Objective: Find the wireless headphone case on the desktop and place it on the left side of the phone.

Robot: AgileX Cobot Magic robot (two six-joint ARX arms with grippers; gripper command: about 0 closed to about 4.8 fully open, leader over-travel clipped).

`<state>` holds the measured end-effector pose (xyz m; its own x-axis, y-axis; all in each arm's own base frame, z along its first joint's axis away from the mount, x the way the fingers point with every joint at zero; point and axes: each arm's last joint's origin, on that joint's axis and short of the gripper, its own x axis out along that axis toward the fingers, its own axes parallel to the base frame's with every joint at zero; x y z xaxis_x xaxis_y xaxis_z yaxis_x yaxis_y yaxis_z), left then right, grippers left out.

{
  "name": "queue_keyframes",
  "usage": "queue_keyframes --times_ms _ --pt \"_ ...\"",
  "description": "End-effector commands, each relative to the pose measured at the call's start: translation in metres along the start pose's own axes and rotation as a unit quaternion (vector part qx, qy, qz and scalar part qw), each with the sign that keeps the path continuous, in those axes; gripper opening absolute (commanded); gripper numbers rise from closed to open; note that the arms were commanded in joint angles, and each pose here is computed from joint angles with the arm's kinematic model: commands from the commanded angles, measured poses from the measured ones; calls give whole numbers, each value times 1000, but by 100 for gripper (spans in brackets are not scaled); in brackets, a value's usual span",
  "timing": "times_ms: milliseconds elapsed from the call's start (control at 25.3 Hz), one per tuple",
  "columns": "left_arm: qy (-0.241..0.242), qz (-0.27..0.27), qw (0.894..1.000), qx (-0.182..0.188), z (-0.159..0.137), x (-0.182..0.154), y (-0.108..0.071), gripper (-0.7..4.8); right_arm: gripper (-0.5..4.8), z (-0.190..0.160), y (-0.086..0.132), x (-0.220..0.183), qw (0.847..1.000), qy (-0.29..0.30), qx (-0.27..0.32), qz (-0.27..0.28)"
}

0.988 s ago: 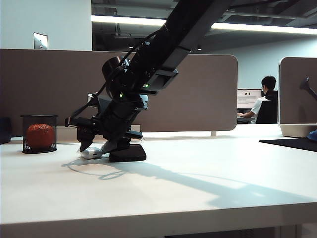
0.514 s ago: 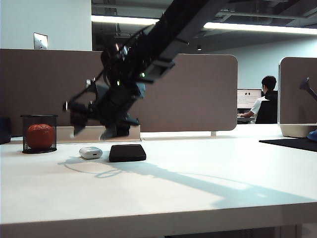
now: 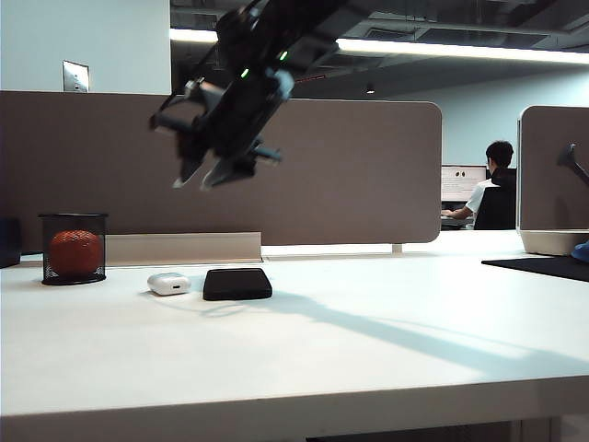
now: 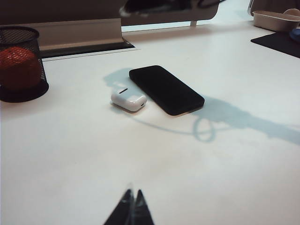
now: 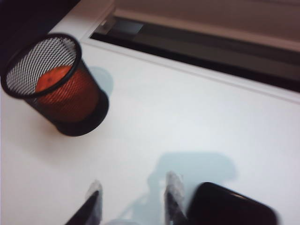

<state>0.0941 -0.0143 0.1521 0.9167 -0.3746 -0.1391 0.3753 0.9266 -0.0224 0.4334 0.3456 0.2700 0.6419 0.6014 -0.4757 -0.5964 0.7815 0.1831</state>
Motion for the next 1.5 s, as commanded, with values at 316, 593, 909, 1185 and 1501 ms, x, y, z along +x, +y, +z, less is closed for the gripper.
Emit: queue_keyframes --times_ms 316,593,909,1185,1501 --pt "-3 -2 1000 1 1 0 0 -5 -5 50 -40 -83 998 11 -34 -48" --pt "-3 -2 1000 1 1 0 0 -5 -5 76 -65 -140 997 -9 -26 -78" --pt "-3 -2 1000 1 1 0 0 -6 -5 79 -91 -186 994 -1 17 -105" --pt "-3 -2 1000 1 1 0 0 -6 -5 49 -115 -232 988 16 46 -144" --pt "-6 0 1000 2 2 0 0 -5 -5 18 -120 -304 981 -4 59 -185"
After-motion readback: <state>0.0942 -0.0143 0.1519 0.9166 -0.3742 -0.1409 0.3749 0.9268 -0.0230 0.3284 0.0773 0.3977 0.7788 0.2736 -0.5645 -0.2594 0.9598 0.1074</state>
